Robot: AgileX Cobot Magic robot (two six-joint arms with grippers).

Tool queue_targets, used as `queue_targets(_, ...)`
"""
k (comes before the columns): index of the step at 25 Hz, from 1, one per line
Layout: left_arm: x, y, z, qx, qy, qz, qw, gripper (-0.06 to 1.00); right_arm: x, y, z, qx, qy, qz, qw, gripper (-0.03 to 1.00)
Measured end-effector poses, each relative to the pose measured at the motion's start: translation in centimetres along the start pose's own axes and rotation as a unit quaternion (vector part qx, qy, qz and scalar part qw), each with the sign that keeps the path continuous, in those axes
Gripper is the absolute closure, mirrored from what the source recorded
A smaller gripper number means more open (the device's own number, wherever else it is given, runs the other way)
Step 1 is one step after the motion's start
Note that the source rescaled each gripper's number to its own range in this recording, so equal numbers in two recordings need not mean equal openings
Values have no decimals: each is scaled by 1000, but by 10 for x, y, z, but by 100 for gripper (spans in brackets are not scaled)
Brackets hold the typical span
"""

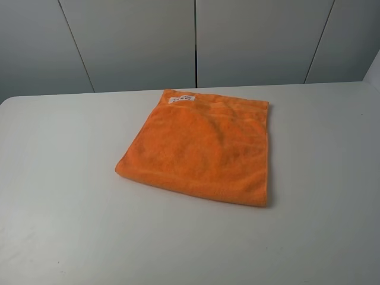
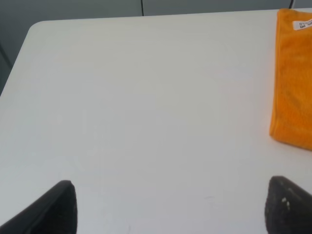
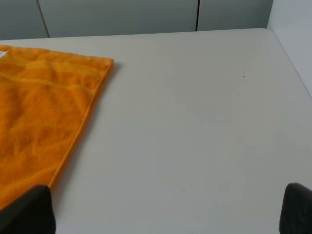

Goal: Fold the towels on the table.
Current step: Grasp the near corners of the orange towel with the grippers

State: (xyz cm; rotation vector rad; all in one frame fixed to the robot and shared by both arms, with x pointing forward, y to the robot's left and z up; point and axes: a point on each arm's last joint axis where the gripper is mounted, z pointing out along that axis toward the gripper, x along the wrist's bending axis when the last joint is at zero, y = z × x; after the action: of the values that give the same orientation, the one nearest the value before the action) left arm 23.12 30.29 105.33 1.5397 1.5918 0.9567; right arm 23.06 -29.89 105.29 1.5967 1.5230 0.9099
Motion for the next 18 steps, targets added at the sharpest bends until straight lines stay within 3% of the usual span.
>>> queue_targets(18, -3, 0, 0, 0, -17, -11, 1000, -5, 0, 0, 0, 0, 0, 0, 1000, -3)
